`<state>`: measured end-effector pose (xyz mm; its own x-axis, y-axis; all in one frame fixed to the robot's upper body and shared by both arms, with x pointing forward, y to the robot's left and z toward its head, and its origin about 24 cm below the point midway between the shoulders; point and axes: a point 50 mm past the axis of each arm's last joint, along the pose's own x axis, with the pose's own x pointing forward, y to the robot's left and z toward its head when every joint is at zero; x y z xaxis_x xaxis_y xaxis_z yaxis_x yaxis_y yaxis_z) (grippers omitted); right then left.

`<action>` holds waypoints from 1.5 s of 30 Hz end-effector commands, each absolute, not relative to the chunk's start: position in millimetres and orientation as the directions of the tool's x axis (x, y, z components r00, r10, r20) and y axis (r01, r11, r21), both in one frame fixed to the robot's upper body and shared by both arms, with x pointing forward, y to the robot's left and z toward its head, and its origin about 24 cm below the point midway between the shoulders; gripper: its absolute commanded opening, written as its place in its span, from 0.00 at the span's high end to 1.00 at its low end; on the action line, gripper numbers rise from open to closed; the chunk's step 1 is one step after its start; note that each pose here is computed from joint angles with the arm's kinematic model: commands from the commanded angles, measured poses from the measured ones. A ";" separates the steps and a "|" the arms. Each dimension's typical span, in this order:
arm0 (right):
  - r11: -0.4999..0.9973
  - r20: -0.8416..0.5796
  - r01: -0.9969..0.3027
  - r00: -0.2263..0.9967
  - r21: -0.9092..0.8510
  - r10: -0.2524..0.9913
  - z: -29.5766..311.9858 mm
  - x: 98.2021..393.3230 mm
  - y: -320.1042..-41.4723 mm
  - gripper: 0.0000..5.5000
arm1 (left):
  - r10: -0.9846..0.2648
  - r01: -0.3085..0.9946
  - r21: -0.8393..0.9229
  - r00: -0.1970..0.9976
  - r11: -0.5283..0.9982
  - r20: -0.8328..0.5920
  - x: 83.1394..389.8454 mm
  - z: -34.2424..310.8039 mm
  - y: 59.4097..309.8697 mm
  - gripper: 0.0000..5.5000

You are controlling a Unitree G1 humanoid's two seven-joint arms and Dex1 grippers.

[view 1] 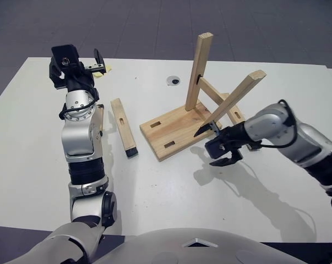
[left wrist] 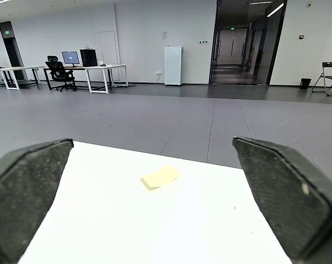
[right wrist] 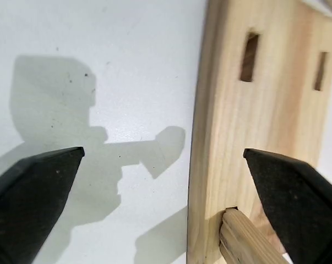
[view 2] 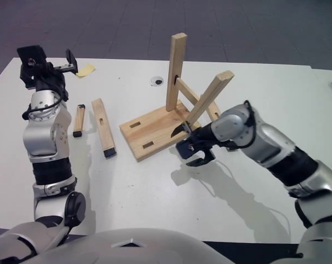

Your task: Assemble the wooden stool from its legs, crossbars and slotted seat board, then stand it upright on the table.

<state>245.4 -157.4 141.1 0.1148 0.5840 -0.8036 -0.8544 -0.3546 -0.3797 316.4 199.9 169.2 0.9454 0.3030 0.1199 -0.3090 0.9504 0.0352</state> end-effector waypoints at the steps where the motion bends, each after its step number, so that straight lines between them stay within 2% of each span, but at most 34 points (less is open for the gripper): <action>1: -0.219 -0.759 -0.889 0.190 -0.402 0.623 157.4 238.9 -178.5 0.02 | 0.303 -0.309 0.062 0.948 0.949 0.094 314.0 163.1 198.5 0.02; 4: -0.188 -0.724 -0.882 0.215 -0.432 0.655 167.9 240.8 -179.6 0.02 | 0.282 -0.289 0.078 0.955 0.954 0.093 316.6 162.7 192.7 0.02; 6: -0.157 -0.709 -0.869 0.264 -0.469 0.654 172.4 252.3 -181.5 0.02 | 0.268 -0.276 0.085 0.959 0.957 0.092 318.5 162.9 189.3 0.02; 10: -0.140 -0.735 -0.820 0.405 -0.555 0.543 172.0 280.1 -193.2 0.02 | 0.255 -0.262 0.088 0.963 0.961 0.089 320.6 162.9 186.6 0.02; 14: -0.075 -0.664 -0.760 0.510 -0.646 0.547 175.6 301.8 -189.8 0.02 | 0.247 -0.254 0.087 0.966 0.963 0.077 321.2 159.4 184.8 0.02; 18: -0.037 -0.613 -0.813 0.408 -0.581 0.677 181.1 282.3 -190.1 0.02 | 0.243 -0.248 0.087 0.968 0.965 0.066 319.4 155.3 183.3 0.02; 20: 0.067 -0.596 -0.834 0.445 -0.547 0.669 180.4 281.4 -201.2 0.02 | 0.247 -0.251 0.087 0.967 0.964 0.062 318.3 153.6 183.3 0.02; 23: 0.292 -0.589 -0.809 0.576 -0.510 0.567 166.2 286.6 -229.6 0.02 | 0.258 -0.263 0.076 0.964 0.962 0.064 318.0 153.8 184.4 0.02; 27: 0.600 -0.481 -0.633 0.770 -0.489 0.420 165.2 290.5 -263.3 0.02 | 0.270 -0.274 0.072 0.961 0.959 0.064 318.0 154.5 187.1 0.02; 30: 0.699 -0.411 -0.501 0.856 -0.510 0.314 160.6 289.2 -263.5 0.02 | 0.281 -0.285 0.075 0.958 0.956 0.052 317.4 152.1 191.5 0.02; 32: 0.833 -0.276 -0.269 0.950 -0.483 0.147 165.3 301.1 -260.1 0.02 | 0.288 -0.291 0.079 0.956 0.953 0.048 316.7 151.3 194.2 0.02; 34: 0.920 -0.181 0.002 0.980 -0.392 -0.079 168.9 304.7 -258.2 0.02 | 0.283 -0.286 0.085 0.958 0.954 0.048 317.5 151.8 194.3 0.02; 36: 0.951 -0.137 0.144 0.973 -0.275 -0.186 170.5 300.5 -244.0 0.02 | 0.278 -0.282 0.086 0.959 0.956 0.047 318.5 152.4 193.7 0.02; 39: 0.944 -0.039 0.253 0.963 -0.211 -0.267 176.6 295.7 -217.9 0.02 | 0.271 -0.273 0.085 0.962 0.958 0.040 319.0 151.7 192.0 0.02; 41: 0.926 -0.027 0.337 0.938 -0.169 -0.346 174.2 294.8 -210.8 0.02 | 0.257 -0.259 0.087 0.966 0.962 0.031 319.9 150.3 189.2 0.02; 43: 0.942 -0.018 0.321 0.946 -0.100 -0.324 174.7 295.5 -196.0 0.02 | 0.246 -0.247 0.090 0.969 0.965 0.025 320.7 149.3 186.5 0.02; 45: 0.966 0.067 0.247 0.968 -0.073 -0.243 185.6 295.7 -175.4 0.02 | 0.244 -0.245 0.091 0.970 0.965 0.024 320.9 149.4 185.7 0.02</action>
<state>296.0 -192.9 170.8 0.9517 -0.3063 -0.0232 0.3022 0.9470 -0.1087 319.6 187.2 152.0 0.9676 0.2484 0.0460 -0.2515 0.9644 0.0818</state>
